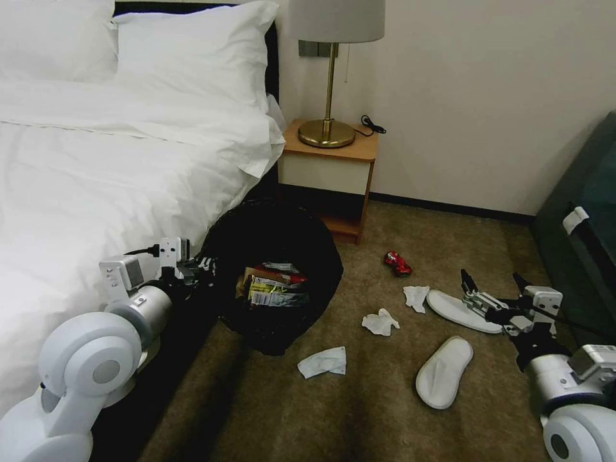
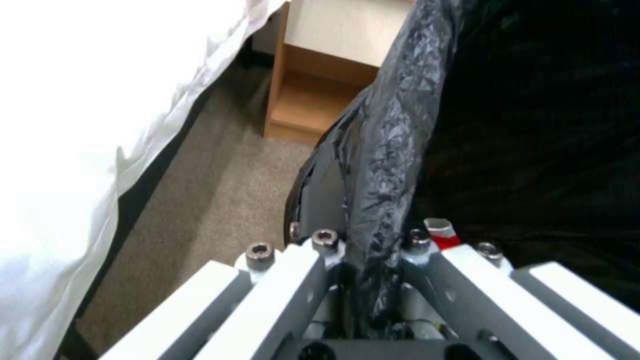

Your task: Pick up the trash bin, then pick up the garbage on the floor and place it into the trash bin.

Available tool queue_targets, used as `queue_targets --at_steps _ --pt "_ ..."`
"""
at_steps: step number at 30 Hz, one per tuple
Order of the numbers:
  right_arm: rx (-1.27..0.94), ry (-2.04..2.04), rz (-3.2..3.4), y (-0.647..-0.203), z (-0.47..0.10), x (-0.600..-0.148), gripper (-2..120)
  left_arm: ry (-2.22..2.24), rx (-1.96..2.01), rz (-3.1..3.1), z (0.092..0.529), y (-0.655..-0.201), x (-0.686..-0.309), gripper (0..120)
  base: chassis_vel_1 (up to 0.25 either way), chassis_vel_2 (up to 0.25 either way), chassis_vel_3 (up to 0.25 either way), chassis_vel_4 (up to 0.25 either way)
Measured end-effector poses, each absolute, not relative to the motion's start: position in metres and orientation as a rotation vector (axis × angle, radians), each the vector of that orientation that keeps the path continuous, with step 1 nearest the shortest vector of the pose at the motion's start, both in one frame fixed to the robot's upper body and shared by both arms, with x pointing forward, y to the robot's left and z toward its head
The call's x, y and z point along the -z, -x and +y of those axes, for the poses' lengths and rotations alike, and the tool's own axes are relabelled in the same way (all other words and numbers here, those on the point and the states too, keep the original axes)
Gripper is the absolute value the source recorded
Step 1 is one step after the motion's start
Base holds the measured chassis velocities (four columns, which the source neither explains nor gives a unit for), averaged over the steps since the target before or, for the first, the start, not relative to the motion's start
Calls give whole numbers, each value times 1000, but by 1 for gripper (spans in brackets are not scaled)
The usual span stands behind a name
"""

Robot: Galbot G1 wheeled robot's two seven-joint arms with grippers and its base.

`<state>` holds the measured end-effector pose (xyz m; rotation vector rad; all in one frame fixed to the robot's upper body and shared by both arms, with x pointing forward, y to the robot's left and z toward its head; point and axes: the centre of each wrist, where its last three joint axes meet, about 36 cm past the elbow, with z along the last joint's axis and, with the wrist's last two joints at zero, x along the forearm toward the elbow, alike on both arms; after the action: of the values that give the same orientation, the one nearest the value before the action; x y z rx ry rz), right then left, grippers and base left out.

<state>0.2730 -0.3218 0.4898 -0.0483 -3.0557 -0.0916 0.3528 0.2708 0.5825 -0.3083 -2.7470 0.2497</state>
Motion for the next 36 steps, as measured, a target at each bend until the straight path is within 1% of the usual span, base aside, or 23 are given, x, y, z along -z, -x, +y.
queue_targets --at_steps 4,6,7,12,15,18,22,25,29,31,36 --pt "93 50 -3037 -274 -321 -484 100 310 -249 -2748 271 -352 -583 1 -53 51 42 -48" --pt "102 63 -2993 -279 -321 -469 100 312 -248 -2749 271 -352 -583 1 0 0 0 0" --pt "102 63 -2993 -279 -321 -469 100 312 -248 -2749 271 -352 -583 1 0 0 0 0" --pt "168 86 -2834 -299 -317 -429 100 316 -244 -2749 271 -351 -584 1 0 0 0 0" --pt "189 85 -2788 -304 -315 -416 100 316 -242 -2749 271 -351 -584 1 0 0 0 0" --pt "221 112 -2690 -316 -315 -382 100 319 -242 -2750 270 -350 -585 1 0 0 0 0" --pt "229 129 -2646 -322 -318 -364 100 321 -241 -2751 270 -349 -586 1 0 0 0 0" --pt "240 163 -2584 -330 -324 -337 100 325 -238 -2751 270 -349 -586 1 0 0 0 0" --pt "249 189 -2548 -334 -328 -321 100 329 -239 -2747 269 -349 -585 1 0 0 0 0" --pt "255 234 -2507 -336 -332 -303 100 333 -241 -2743 268 -348 -584 1 0 0 0 0" --pt "259 317 -2456 -338 -340 -280 100 337 -242 -2739 266 -348 -583 1 0 0 0 0"
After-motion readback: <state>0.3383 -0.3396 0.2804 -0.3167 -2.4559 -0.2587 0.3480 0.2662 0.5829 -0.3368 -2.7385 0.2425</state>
